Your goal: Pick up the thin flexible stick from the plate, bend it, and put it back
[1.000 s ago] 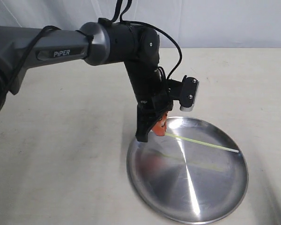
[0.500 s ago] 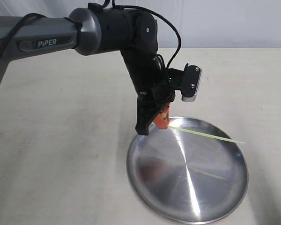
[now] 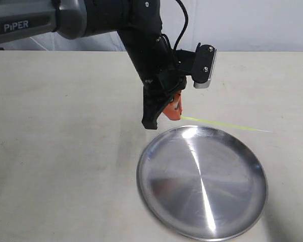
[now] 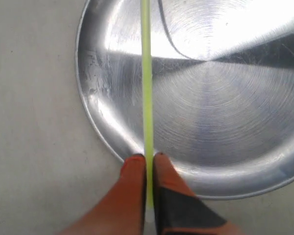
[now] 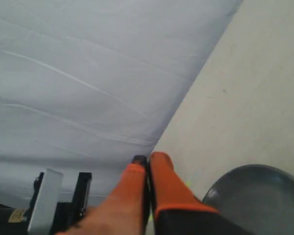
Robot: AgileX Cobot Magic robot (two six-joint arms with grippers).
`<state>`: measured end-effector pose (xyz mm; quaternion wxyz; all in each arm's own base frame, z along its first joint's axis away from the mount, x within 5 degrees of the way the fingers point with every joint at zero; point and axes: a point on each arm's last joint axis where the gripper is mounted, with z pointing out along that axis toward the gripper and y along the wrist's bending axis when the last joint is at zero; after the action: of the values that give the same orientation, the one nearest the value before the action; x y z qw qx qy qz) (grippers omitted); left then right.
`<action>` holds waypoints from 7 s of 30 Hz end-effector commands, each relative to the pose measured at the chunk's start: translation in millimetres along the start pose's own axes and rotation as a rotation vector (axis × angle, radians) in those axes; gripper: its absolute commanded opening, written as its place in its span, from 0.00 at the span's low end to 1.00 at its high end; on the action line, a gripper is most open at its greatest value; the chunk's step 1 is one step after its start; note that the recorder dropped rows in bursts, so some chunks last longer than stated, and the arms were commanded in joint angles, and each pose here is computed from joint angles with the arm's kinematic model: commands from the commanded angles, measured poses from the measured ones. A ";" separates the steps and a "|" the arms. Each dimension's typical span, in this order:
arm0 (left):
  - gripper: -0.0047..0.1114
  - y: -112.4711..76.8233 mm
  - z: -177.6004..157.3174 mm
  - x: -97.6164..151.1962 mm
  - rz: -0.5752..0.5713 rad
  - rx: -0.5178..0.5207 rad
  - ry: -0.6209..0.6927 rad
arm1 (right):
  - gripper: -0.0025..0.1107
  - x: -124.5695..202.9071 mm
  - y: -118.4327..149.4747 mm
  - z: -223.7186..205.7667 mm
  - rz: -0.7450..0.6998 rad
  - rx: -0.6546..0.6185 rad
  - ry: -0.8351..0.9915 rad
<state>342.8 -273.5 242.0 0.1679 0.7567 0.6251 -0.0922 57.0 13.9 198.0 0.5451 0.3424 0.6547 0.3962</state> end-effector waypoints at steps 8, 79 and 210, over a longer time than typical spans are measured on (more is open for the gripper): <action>0.04 -2.2 -32.5 -6.9 -0.020 -0.084 -0.042 | 0.69 9.1 -0.2 0.9 0.097 0.010 0.103; 0.04 -8.1 -64.7 -23.1 -0.105 -0.149 -0.179 | 0.63 -19.5 47.9 58.6 0.039 0.042 0.202; 0.04 -55.2 -132.7 -55.3 -0.192 -0.171 -0.264 | 0.01 -24.0 137.7 144.9 -0.097 -0.089 0.414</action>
<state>274.0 -264.4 365.7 0.2764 0.6692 0.6775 -0.1294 203.0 72.6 320.8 0.4428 0.1899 0.7460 0.4598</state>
